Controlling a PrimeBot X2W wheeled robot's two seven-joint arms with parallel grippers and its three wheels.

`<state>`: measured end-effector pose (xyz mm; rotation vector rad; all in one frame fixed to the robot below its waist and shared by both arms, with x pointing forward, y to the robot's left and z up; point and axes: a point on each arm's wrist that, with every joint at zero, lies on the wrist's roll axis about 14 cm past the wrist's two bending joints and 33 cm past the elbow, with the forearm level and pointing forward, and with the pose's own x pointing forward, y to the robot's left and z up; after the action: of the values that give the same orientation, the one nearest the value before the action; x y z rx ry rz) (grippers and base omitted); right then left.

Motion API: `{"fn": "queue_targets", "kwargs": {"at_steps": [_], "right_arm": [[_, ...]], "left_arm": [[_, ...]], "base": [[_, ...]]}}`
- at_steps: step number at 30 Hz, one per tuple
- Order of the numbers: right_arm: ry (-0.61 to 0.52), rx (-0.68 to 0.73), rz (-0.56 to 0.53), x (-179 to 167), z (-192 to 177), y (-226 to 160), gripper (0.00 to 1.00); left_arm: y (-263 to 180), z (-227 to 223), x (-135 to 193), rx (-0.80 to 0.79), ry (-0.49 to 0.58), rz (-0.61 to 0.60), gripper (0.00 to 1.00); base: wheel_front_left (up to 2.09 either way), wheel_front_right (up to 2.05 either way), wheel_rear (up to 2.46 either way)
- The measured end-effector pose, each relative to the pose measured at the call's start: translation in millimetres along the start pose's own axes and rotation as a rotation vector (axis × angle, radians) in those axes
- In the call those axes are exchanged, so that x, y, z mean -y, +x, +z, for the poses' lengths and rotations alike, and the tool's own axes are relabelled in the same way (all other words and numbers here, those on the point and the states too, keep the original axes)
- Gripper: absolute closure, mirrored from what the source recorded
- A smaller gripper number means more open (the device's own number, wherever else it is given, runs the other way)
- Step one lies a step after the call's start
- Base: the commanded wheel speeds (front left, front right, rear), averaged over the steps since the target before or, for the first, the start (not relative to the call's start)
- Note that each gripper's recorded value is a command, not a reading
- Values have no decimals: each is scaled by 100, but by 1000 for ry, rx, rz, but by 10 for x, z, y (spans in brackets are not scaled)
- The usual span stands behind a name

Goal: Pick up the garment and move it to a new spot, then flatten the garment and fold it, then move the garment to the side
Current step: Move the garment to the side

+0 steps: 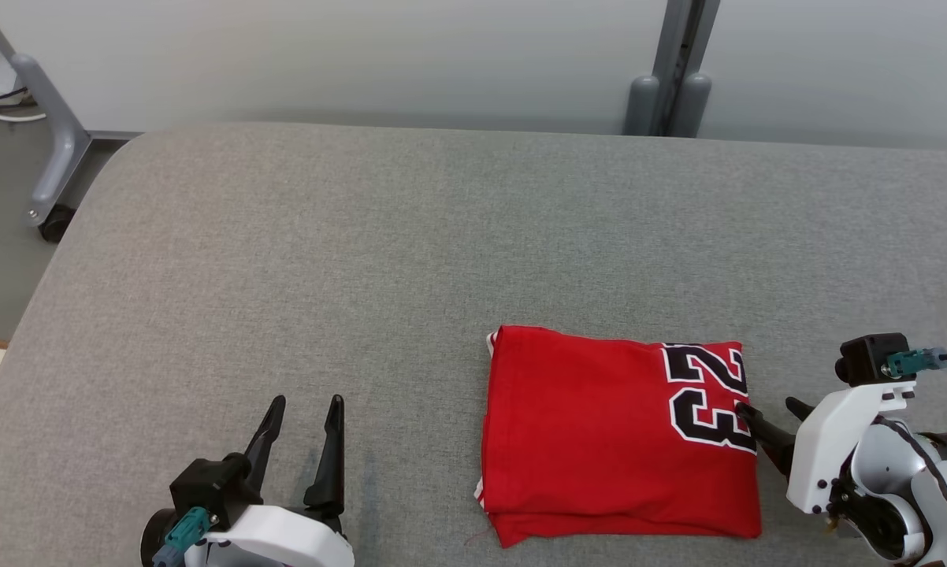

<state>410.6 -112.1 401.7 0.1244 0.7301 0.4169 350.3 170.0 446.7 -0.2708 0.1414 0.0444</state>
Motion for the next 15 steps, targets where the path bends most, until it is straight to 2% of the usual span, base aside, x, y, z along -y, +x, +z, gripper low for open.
{"fn": "queue_targets", "kwargs": {"at_steps": [7, 15], "right_arm": [[46, -92, 89, -148, -117, 76, 0], [127, -141, 119, -204, -220, 136, 0]], "left_arm": [[-5, -33, -68, -9, 0, 22, 0], [17, -63, -51, -17, 8, 15, 0]], "base": [[0, 0, 0], [0, 0, 0]]}}
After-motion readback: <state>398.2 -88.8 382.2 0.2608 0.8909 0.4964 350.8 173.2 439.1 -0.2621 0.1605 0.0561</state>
